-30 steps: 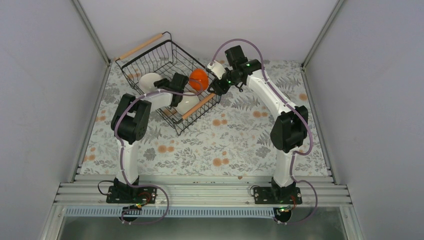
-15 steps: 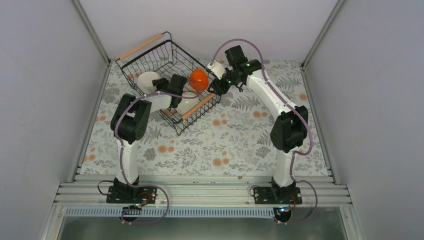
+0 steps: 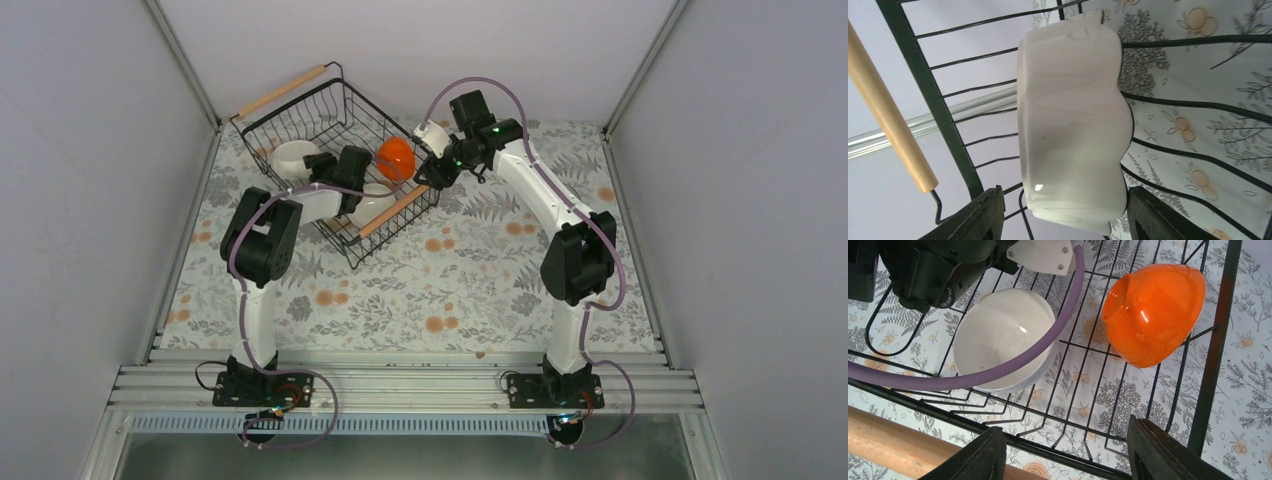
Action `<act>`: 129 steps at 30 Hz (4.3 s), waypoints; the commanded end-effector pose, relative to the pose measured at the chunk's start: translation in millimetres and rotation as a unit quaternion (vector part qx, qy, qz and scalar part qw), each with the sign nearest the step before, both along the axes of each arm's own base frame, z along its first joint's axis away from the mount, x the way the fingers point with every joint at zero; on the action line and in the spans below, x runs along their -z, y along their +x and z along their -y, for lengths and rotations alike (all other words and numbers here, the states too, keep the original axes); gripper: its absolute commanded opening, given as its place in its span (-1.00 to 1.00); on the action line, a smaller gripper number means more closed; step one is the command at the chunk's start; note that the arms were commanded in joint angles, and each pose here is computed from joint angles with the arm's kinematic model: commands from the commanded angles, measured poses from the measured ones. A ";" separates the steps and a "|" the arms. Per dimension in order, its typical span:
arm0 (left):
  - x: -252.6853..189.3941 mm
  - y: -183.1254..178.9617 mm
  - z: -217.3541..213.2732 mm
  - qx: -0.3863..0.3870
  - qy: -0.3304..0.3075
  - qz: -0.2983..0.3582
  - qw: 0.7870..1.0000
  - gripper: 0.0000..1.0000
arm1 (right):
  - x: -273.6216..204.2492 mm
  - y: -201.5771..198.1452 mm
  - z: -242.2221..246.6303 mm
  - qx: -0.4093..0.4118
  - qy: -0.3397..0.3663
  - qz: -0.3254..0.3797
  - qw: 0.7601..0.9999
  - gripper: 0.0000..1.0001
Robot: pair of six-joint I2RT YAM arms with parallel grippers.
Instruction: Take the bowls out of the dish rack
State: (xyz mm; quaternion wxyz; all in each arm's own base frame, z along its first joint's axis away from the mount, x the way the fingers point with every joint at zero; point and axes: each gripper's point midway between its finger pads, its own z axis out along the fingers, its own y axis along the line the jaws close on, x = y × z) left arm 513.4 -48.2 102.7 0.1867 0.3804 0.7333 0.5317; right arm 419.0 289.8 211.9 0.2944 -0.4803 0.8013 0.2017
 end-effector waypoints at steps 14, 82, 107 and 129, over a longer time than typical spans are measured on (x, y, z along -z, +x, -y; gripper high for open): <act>-12.5 13.4 -27.3 -0.046 -0.006 0.030 0.998 0.03 | 12.5 -3.3 -1.8 -0.011 -0.010 -0.010 1.000 0.18; -280.7 -7.7 70.8 0.067 -0.393 0.202 0.895 -0.93 | -73.5 13.8 79.1 0.101 0.012 0.090 0.991 0.24; -260.9 -78.9 242.9 0.296 -0.674 -0.168 0.656 -0.92 | -146.9 14.2 105.4 0.130 0.112 0.259 0.950 0.31; -260.1 -94.6 258.0 0.319 -0.715 -0.242 0.573 -0.92 | -124.7 50.6 72.8 0.082 0.159 0.234 0.956 0.25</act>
